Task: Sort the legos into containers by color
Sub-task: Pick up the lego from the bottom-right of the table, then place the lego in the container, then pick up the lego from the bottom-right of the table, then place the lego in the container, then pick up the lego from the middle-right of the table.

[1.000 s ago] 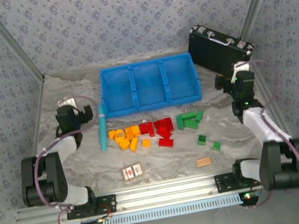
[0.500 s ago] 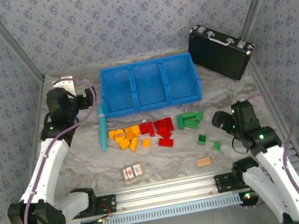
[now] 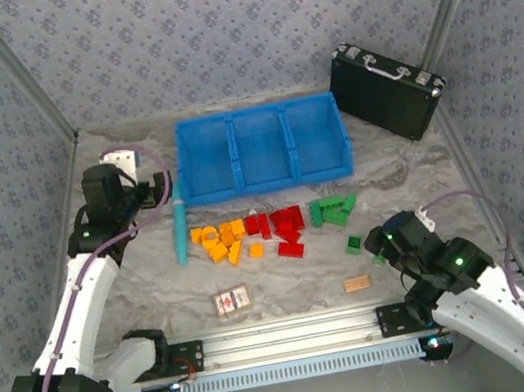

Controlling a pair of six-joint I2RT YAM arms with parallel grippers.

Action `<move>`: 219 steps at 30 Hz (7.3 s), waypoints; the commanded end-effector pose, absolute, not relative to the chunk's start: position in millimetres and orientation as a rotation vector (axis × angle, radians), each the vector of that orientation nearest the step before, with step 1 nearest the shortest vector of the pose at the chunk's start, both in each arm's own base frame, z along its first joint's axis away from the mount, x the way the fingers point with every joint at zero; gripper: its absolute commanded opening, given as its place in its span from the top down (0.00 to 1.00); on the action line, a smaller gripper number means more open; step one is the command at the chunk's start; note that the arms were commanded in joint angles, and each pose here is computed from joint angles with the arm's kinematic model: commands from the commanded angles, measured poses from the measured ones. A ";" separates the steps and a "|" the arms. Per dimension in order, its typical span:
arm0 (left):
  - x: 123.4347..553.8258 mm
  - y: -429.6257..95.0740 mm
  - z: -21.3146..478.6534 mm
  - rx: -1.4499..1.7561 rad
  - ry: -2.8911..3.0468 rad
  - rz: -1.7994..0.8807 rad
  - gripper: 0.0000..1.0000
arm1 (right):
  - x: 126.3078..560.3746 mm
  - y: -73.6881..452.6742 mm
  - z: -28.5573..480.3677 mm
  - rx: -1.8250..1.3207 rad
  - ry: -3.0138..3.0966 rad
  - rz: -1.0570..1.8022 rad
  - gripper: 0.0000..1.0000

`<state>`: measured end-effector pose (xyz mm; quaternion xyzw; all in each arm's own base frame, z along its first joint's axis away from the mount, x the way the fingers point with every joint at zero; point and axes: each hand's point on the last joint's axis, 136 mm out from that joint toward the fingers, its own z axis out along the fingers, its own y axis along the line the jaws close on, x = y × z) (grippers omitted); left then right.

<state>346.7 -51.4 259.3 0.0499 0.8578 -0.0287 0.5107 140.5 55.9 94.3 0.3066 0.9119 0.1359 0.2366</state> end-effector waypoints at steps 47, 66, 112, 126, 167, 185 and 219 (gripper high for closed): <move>359.2 -56.3 227.9 0.182 2.105 -0.043 0.00 | 161.1 53.2 31.3 0.734 2.758 0.091 0.41; 342.2 -114.2 215.9 0.436 2.084 -0.358 0.00 | 164.6 51.6 22.2 0.760 2.818 0.039 0.59; 291.7 -121.4 205.3 0.610 2.029 -0.274 0.00 | 483.0 139.6 89.6 0.039 2.672 0.152 0.58; 287.4 -128.8 198.9 0.641 2.012 -0.294 0.00 | 349.0 120.1 153.8 0.083 2.692 0.057 0.33; 275.1 -142.2 201.9 0.751 1.886 -0.251 0.00 | 210.5 96.9 61.5 0.356 2.829 0.045 0.74; 264.5 -138.8 210.7 0.758 1.844 -0.219 0.00 | 419.4 127.6 163.0 0.007 2.584 0.071 0.72; 255.9 -156.6 198.9 0.864 1.844 -0.231 0.00 | 287.5 78.3 94.7 0.360 2.732 0.049 0.40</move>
